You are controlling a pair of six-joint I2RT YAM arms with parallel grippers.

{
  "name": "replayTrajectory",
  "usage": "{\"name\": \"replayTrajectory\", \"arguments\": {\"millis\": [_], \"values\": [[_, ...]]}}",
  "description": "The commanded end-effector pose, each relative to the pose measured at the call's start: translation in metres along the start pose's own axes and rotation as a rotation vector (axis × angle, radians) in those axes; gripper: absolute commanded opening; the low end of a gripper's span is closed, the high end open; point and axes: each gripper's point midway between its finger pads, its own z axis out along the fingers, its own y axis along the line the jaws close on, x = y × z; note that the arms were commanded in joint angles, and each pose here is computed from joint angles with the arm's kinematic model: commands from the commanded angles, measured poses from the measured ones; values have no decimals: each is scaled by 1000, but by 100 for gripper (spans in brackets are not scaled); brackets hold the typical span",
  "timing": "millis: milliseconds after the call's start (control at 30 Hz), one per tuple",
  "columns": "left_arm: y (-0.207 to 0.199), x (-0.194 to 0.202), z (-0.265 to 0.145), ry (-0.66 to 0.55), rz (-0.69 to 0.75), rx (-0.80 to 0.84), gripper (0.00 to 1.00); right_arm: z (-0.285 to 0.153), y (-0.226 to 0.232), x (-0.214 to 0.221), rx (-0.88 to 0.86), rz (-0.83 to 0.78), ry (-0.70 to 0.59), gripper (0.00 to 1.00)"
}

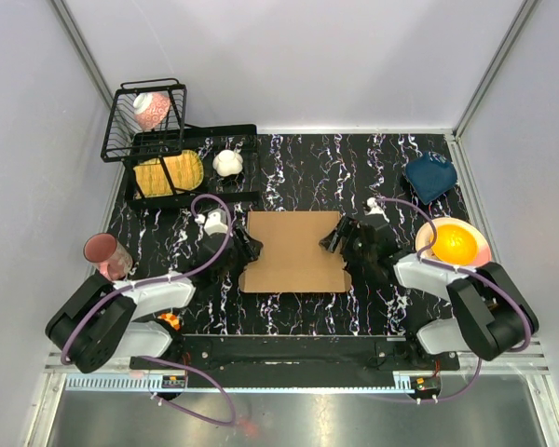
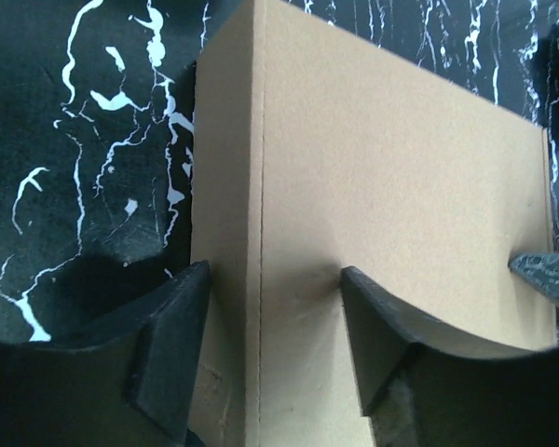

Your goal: Fold the paper box

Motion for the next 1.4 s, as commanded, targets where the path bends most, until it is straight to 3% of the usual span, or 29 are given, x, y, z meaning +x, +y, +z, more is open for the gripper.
{"name": "replayTrajectory", "arguments": {"millis": [0, 267, 600, 667, 733, 767, 800, 867, 900, 1000, 1233, 1367], "values": [[31, 22, -12, 80, 19, -101, 66, 11, -9, 15, 35, -35, 72, 80], [33, -20, -30, -47, 10, -126, 82, -16, 1, -13, 56, -55, -24, 92], [29, -51, -55, -162, -105, -113, 83, -71, 0, -45, 99, -85, -171, 95], [36, -47, -56, -168, -157, -105, 74, -75, -4, -47, 93, -54, -198, 90], [43, -43, -56, -170, -195, -90, 63, -71, -8, -45, 79, -23, -192, 69], [38, -47, -55, -185, -222, -57, 58, -67, -11, -41, 78, -15, -175, 55], [42, -47, -53, -187, -234, -56, 45, -65, -11, -38, 69, -7, -159, 32], [40, -43, -51, -167, -254, -21, 35, -59, -12, -35, 69, 8, -145, 9], [43, -42, -49, -161, -260, -28, 23, -57, -16, -33, 78, 20, -142, 0], [49, -37, -40, -130, -273, -37, 12, -48, -27, -29, 84, 34, -141, 0], [32, -32, -27, -72, -299, 68, 0, -29, -23, -19, 1, 57, -93, 0], [22, -33, -22, -54, -287, 112, 0, -23, -17, -15, -33, 46, -62, 0]]}}
